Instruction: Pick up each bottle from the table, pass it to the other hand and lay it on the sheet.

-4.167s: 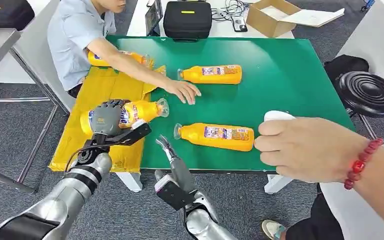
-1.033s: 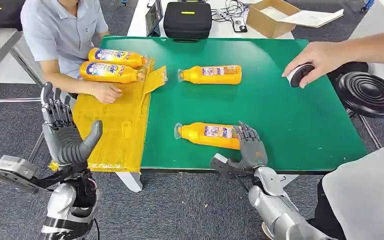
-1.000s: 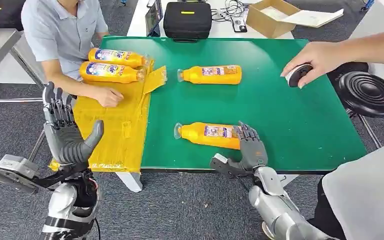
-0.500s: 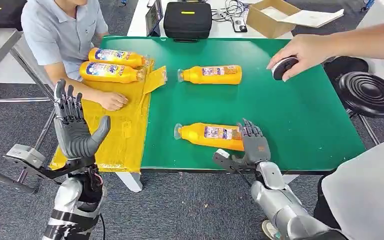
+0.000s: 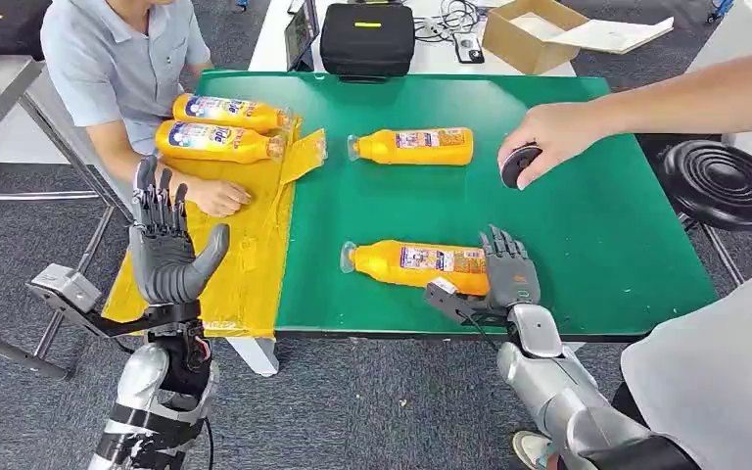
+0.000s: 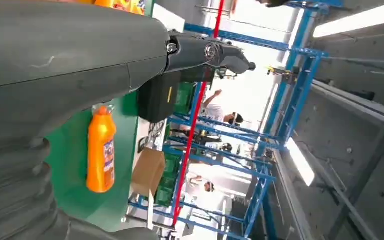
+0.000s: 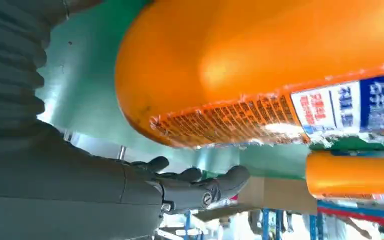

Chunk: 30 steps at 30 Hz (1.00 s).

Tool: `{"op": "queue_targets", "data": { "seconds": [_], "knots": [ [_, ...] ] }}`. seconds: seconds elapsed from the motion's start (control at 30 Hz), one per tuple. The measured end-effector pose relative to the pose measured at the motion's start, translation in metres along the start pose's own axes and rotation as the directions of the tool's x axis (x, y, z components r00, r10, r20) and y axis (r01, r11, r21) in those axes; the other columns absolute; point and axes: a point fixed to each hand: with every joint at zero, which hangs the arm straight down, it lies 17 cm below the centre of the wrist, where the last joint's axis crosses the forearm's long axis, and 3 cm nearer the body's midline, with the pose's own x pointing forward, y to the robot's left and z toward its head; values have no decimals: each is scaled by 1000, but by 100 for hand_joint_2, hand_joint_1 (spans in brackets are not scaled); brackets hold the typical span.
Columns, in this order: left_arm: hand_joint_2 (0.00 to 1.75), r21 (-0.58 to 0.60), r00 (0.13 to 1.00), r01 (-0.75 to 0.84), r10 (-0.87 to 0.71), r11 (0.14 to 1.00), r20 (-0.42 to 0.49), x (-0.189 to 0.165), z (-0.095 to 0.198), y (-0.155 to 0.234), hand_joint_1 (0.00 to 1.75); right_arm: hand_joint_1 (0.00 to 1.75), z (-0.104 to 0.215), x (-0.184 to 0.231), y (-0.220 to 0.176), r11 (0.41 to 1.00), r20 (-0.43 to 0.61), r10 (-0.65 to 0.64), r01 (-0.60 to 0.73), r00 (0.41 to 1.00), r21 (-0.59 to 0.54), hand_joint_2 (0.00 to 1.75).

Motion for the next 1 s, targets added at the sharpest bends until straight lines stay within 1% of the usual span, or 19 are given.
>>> {"op": "queue_targets", "data": {
  "seconds": [0.03,0.07,0.23,0.5,0.8,0.9,1.0],
  "knots": [
    [175,6,1000,-9,9,1000,-9,-3,-2,1,0,168,0,-3,3,1000,-16,-15,15,1000,23,175],
    [175,11,1000,-12,12,1000,-17,-6,-3,2,0,175,0,-4,7,999,-28,-27,28,999,43,175],
    [175,17,999,-28,29,999,-29,-13,-8,1,0,175,3,-12,19,992,-67,-73,80,995,102,175],
    [175,20,999,-31,31,999,-40,-18,-11,1,0,175,3,-14,18,988,-82,-109,118,991,102,175],
    [175,22,999,-30,31,999,-43,-20,-13,2,0,175,2,-8,18,982,-67,-158,164,985,97,175],
    [175,23,999,-30,31,999,-41,-20,-13,2,0,175,1,-5,16,973,-63,-209,214,976,88,175],
    [175,23,999,-26,26,999,-33,-19,-13,3,0,175,1,0,14,945,-57,-317,320,947,66,175]
  ]
}}
